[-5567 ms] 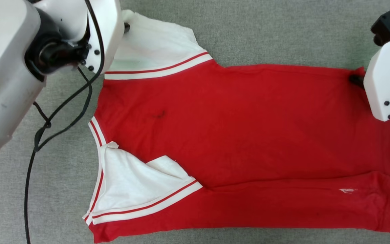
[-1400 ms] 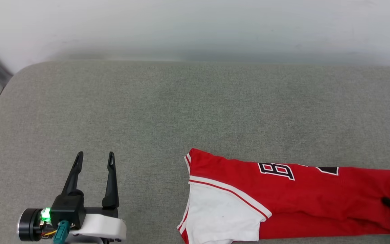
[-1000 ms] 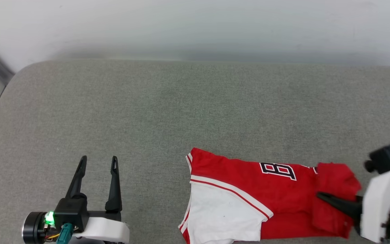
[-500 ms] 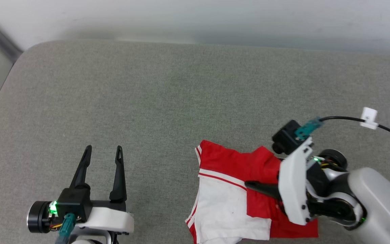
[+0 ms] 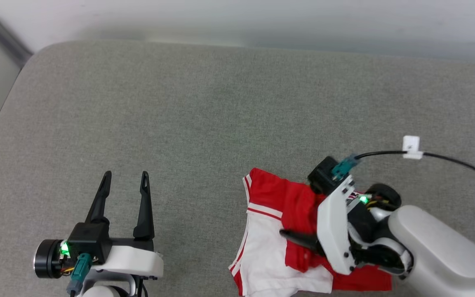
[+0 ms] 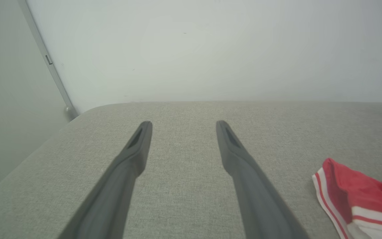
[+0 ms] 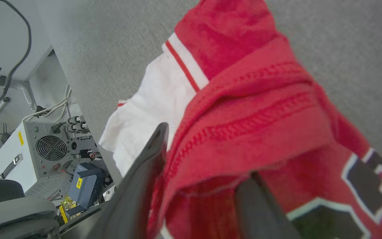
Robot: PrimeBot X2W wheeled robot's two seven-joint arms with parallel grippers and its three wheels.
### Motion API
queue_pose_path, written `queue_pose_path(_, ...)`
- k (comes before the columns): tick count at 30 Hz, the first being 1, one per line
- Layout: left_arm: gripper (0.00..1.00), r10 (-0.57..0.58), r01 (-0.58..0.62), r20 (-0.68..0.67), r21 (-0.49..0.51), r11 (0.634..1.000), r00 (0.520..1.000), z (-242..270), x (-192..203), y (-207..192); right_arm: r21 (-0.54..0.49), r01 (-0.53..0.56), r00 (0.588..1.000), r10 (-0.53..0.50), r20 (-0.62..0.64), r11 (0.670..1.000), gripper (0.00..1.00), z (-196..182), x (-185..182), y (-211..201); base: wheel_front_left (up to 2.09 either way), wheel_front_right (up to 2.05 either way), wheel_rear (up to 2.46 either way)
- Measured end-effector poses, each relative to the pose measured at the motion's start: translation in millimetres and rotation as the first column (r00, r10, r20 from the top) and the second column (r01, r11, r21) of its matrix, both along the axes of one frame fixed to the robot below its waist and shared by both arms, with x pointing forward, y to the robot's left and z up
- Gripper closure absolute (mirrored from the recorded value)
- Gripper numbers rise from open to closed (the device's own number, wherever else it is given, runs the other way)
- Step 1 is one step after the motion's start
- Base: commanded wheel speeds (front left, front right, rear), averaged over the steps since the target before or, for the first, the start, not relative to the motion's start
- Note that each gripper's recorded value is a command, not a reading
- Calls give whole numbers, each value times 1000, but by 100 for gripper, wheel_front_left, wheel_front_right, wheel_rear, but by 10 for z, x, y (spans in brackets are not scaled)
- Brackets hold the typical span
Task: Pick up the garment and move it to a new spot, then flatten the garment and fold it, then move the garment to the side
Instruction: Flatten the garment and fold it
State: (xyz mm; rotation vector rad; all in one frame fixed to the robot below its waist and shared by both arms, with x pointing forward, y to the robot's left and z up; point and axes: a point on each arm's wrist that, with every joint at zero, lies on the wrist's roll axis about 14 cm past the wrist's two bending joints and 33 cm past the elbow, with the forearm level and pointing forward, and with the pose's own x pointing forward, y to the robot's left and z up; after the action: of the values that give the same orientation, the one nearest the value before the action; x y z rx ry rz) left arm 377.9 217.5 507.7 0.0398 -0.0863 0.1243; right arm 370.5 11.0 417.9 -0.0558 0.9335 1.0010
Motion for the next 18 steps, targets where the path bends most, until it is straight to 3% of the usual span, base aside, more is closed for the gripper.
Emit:
queue_pose_path(5, 0, 1, -1, 13, -3, 1000, 1000, 47, -67, 7, 115, 62, 977, -84, 195, 991, 0, 439, 255, -105, 0, 0, 0)
queue_pose_path(9, 0, -9, 10, 30, -7, 1000, 999, 101, -108, -22, 240, 146, 893, -232, 385, 960, 0, 927, 548, -356, 0, 0, 0)
queue_pose_path(13, 0, -29, 29, 43, -9, 1000, 999, 138, -130, -88, 371, 246, 731, -423, 536, 895, 0, 1353, 785, -778, 0, 0, 0)
queue_pose_path(18, 0, -53, 54, 56, -8, 999, 997, 178, -149, -168, 510, 328, 472, -605, 641, 795, 0, 1713, 869, -1319, 0, 0, 0)
